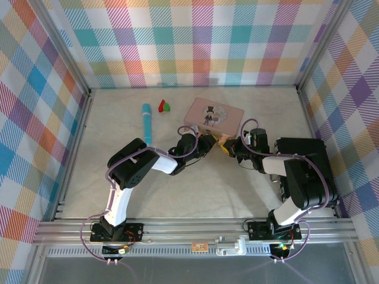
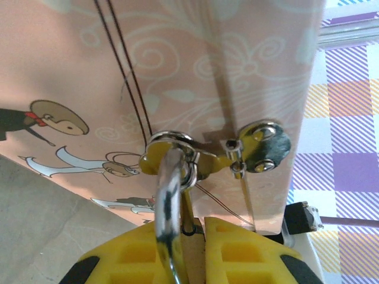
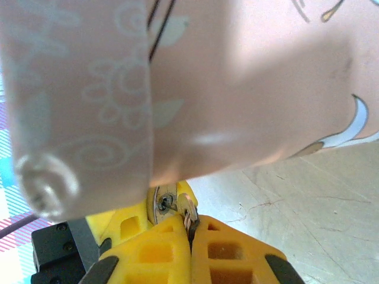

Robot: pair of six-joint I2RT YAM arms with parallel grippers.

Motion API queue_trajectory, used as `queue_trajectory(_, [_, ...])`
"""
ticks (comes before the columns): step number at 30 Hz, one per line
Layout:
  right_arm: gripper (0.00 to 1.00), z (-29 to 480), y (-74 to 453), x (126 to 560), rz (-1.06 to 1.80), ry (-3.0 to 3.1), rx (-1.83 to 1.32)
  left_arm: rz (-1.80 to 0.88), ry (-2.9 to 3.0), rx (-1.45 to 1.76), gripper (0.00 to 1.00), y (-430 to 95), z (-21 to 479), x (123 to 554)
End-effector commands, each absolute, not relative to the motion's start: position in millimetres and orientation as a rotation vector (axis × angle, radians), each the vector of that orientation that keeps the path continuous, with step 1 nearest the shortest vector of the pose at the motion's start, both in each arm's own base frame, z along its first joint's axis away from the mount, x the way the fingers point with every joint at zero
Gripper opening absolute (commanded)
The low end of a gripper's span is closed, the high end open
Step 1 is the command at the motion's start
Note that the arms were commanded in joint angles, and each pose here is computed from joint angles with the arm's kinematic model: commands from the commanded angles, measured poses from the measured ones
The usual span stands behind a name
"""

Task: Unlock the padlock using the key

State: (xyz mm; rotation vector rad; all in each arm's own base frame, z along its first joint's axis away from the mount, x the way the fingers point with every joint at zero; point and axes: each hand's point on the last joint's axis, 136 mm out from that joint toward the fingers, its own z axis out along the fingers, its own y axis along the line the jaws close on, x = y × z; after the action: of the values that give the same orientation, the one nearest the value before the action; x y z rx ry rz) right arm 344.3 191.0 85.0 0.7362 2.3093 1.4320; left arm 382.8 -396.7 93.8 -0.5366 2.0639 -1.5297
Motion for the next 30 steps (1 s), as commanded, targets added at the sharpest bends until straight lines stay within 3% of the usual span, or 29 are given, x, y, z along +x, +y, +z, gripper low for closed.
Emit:
queue_trajectory(1, [0.00,102.2,205.6,338.5,1.491,2.276,0.662,-1.640,1.921,-0.503,0.00,-411.6,146.8,384.6])
queue_trajectory(16, [0.00,120.4,222.3,349.3,1.501,2.261,0.391,-1.780,1.935,-0.452,0.00,-427.8,163.7,369.3])
queue_trajectory(30, [0.00,134.5,205.4,363.5,1.456,2.257,0.155,-1.924,2.005,-0.318,0.00,-440.8,161.2,351.7])
